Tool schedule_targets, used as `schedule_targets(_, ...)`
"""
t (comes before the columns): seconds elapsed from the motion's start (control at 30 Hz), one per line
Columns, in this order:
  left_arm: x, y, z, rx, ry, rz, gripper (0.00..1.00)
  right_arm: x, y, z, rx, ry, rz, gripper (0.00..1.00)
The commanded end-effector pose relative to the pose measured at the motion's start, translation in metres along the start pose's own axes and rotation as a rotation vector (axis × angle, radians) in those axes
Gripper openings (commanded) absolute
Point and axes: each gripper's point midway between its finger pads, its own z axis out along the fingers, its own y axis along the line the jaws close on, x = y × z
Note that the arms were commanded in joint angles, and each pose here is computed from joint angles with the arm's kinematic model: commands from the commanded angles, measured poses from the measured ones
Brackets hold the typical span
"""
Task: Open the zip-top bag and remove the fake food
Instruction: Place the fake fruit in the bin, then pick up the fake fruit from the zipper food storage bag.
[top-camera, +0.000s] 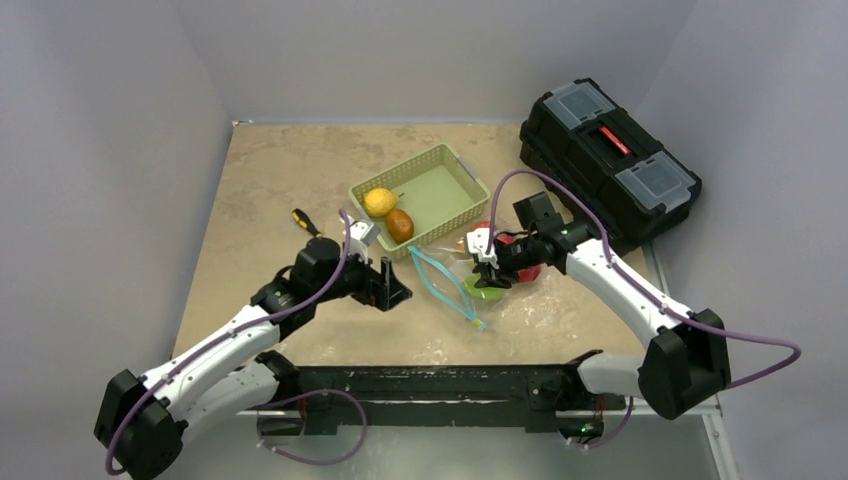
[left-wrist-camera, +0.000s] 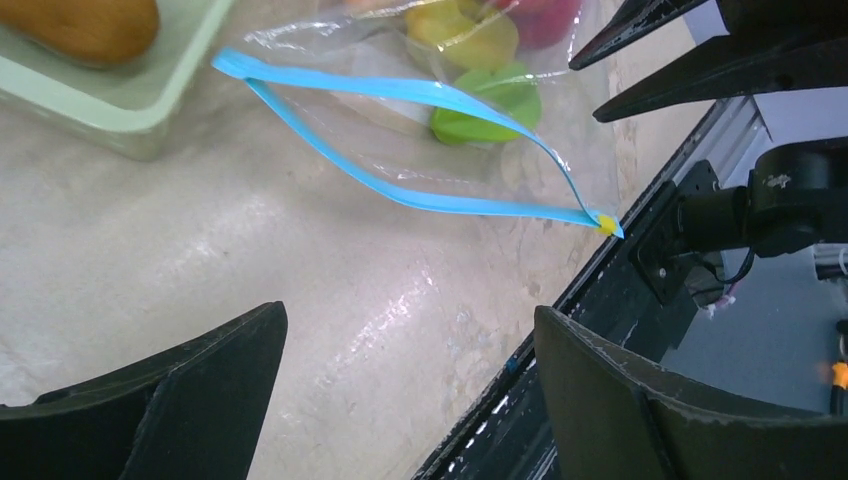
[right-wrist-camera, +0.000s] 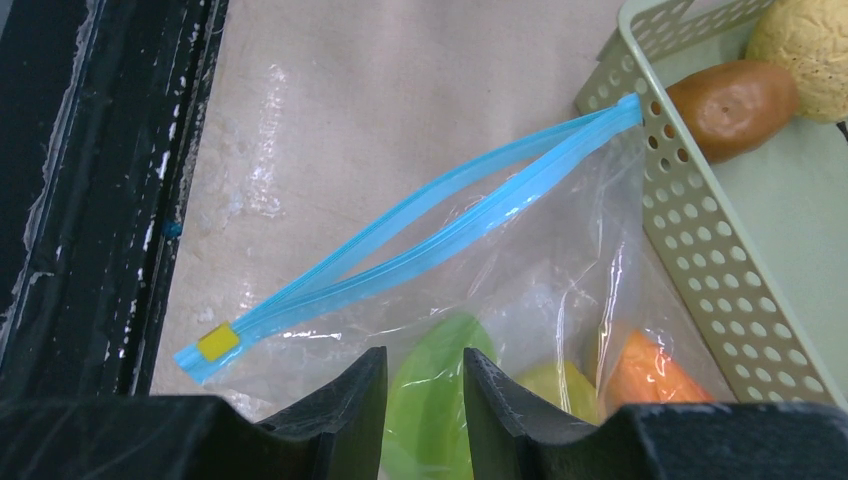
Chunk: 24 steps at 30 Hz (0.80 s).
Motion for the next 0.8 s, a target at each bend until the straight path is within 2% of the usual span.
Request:
schedule_targets(0.0,-0.017,-0.028,0.017,0.108,-0.074,0.008,0.92,-0.003,0.004,-0.003,-0.009,-0.021,-0.098,0.33)
schedule_targets(0.23,-0.003,-0.041,0.041,0.160,-0.090,-0.144,0.88,0.005,-0.004,-0.006,0.060,0.016,-0.118,0.33)
schedule_targets(0.5,0.014,-0.045,0.055,0.149,-0.050,-0.169,0.87,0.005,-0.001,-0.013,0.066,0.036,-0.215,0.37)
schedule_targets(0.77,0.026,-0.044,0.065,0.153,-0.036,-0.203,0.84,0.010,0.019,-0.014,0.016,0.027,-0.305,0.52)
